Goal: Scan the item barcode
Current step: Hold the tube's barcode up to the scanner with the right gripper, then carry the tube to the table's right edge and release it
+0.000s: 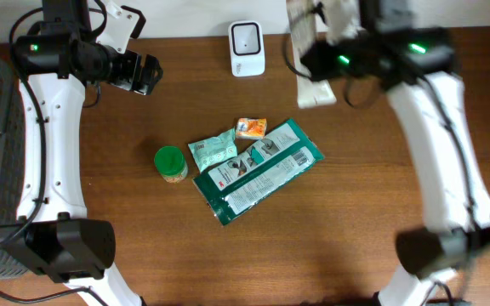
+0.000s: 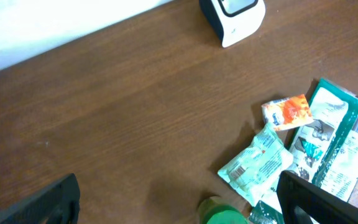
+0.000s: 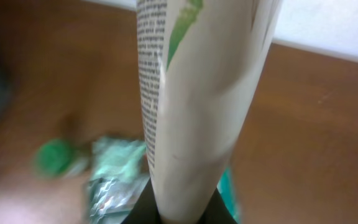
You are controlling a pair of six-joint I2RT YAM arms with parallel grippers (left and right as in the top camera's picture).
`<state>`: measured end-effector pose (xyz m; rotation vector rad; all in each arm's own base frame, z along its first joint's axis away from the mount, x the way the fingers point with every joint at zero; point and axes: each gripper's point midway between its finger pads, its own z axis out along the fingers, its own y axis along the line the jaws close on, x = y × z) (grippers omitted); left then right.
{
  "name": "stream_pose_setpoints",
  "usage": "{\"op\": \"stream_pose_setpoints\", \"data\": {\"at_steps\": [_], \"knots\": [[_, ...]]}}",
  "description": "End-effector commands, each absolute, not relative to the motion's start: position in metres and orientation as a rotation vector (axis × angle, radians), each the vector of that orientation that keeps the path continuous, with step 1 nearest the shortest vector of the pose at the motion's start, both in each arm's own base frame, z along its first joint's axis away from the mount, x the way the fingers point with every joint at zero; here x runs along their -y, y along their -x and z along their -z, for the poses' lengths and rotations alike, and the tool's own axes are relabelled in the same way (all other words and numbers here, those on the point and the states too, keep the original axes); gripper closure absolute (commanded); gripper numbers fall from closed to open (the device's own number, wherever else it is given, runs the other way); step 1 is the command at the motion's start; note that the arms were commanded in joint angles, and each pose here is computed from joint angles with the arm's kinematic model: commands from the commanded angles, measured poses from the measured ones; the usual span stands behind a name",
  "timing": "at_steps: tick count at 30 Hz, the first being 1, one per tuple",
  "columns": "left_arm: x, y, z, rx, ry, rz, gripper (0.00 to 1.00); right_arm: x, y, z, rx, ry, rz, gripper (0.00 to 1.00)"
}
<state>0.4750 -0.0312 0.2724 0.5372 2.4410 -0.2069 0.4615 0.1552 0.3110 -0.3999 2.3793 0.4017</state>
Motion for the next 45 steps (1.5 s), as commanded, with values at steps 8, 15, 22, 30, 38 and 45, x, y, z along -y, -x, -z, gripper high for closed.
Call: {"op": "stream_pose_setpoints", "data": {"at_steps": [8, 15, 22, 30, 38, 45], "knots": [[0.030, -0.475, -0.271, -2.439, -0.554, 0.200, 0.01, -0.171, -0.597, -0.224, -2.135, 0.538, 0.454, 0.96], [0.030, -0.475, -0.271, -2.439, -0.554, 0.200, 0.01, -0.194, -0.623, -0.185, -2.027, 0.728, 0.631, 0.96], [0.030, -0.475, -0.271, -2.439, -0.554, 0.200, 0.01, -0.188, -0.632, -0.155, -2.019, 0.785, 0.781, 0.96], [0.030, -0.475, -0.271, -2.439, -0.553, 0.200, 0.01, -0.186, -0.633, -0.145, -2.027, 0.790, 0.808, 0.96], [0.030, -0.475, -0.271, -2.439, -0.554, 0.200, 0.01, -0.195, -0.632, -0.142, -2.017, 0.800, 0.799, 0.96], [0.030, -0.475, -0.271, -2.439, -0.554, 0.200, 0.01, -0.201, -0.628, -0.157, -2.014, 0.735, 0.759, 0.96]]}}
